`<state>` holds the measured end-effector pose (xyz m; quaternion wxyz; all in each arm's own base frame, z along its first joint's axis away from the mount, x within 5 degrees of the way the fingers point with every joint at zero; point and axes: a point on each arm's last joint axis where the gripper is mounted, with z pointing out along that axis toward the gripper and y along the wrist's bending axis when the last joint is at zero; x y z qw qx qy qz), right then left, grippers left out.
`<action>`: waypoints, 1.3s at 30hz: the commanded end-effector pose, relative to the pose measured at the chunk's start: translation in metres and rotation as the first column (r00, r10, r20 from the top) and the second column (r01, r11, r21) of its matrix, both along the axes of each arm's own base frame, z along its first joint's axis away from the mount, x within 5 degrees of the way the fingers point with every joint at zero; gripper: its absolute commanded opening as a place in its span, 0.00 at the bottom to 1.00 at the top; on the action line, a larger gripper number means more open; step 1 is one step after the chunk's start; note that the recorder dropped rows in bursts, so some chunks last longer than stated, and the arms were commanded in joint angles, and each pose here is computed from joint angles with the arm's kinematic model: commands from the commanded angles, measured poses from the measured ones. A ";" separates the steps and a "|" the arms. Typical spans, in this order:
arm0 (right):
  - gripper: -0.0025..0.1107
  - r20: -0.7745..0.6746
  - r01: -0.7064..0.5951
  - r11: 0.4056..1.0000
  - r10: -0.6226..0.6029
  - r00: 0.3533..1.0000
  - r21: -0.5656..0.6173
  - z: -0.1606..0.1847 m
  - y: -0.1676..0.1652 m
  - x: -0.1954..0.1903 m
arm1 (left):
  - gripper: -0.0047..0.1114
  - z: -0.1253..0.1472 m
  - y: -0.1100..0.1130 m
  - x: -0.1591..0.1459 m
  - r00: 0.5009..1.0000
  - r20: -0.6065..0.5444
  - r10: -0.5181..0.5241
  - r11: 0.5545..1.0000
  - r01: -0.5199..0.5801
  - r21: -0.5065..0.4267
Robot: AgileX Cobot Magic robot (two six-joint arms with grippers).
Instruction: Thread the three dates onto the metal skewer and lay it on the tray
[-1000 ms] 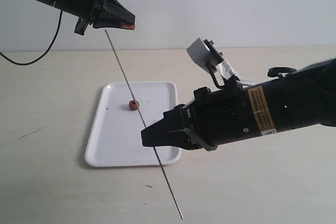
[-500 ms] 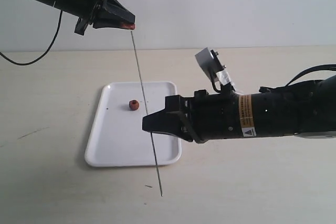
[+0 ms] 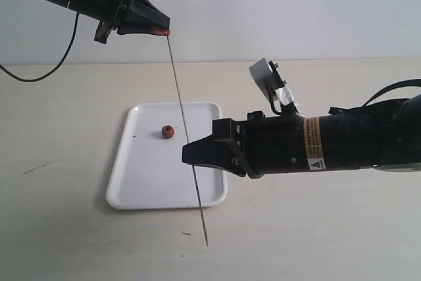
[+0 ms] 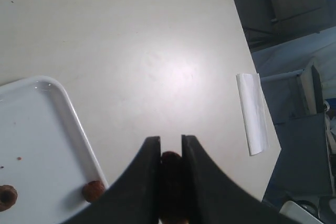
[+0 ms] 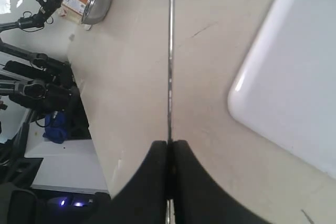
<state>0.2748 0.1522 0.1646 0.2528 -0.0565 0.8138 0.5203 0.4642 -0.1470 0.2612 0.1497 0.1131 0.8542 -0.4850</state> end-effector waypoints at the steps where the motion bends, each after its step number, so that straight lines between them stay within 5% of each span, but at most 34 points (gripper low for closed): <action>1: 0.02 0.009 0.023 1.000 -0.022 1.000 -0.021 -0.003 -0.003 0.002 | 0.04 0.005 0.000 -0.001 1.000 0.005 0.004 1.000 -0.004 -0.020; 39: 0.02 0.014 0.036 0.995 -0.035 0.999 -0.090 0.000 -0.003 0.013 | 0.04 0.005 -0.003 -0.002 1.000 0.004 -0.004 1.000 0.004 -0.014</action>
